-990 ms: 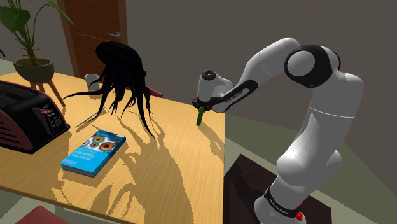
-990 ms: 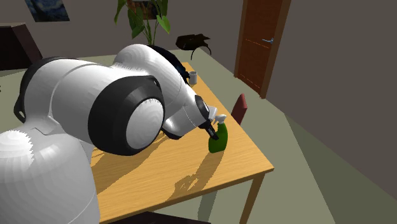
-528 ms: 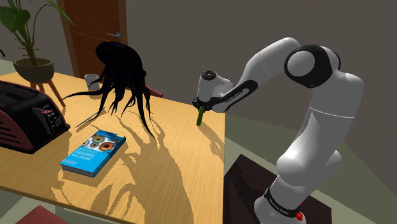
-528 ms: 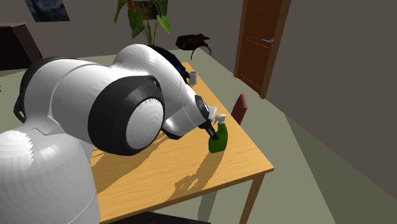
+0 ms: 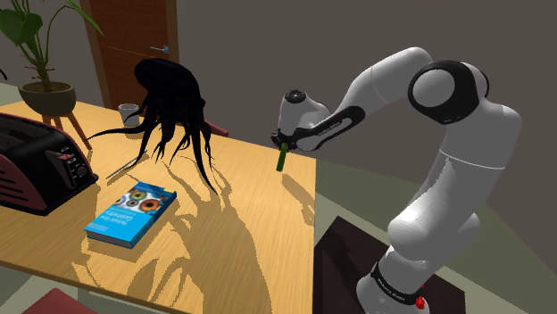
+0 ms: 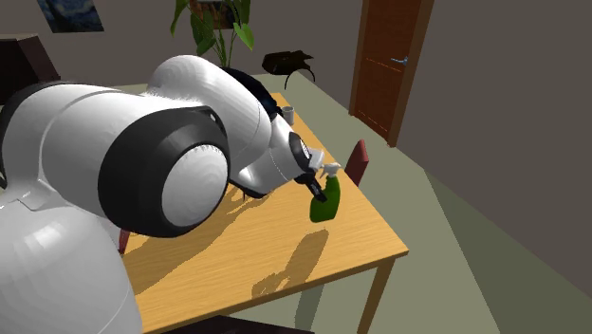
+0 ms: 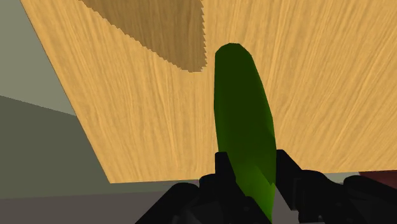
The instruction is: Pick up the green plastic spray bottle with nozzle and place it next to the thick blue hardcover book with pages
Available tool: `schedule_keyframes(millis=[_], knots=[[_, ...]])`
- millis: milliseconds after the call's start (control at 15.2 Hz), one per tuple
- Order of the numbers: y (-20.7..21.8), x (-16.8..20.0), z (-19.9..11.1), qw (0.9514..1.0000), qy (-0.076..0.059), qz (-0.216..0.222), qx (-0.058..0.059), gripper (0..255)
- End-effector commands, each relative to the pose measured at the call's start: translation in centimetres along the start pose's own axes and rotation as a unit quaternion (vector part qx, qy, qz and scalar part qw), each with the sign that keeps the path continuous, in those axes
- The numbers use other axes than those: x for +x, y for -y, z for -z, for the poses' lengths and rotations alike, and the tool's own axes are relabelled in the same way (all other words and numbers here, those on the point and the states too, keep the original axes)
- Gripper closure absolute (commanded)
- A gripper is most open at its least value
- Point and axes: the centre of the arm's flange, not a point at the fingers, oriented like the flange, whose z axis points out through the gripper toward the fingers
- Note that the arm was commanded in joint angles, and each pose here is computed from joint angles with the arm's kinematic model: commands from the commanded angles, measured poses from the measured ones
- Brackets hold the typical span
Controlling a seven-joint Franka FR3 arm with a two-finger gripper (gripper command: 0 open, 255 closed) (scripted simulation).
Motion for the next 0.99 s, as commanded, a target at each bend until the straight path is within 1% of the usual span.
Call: schedule_keyframes(millis=[0,924], knots=[[0.1,0.5,0.9,1.0,0.0,0.0,0.0,255],[0.1,4.2,7.3,1.0,0.0,0.0,0.0,255]])
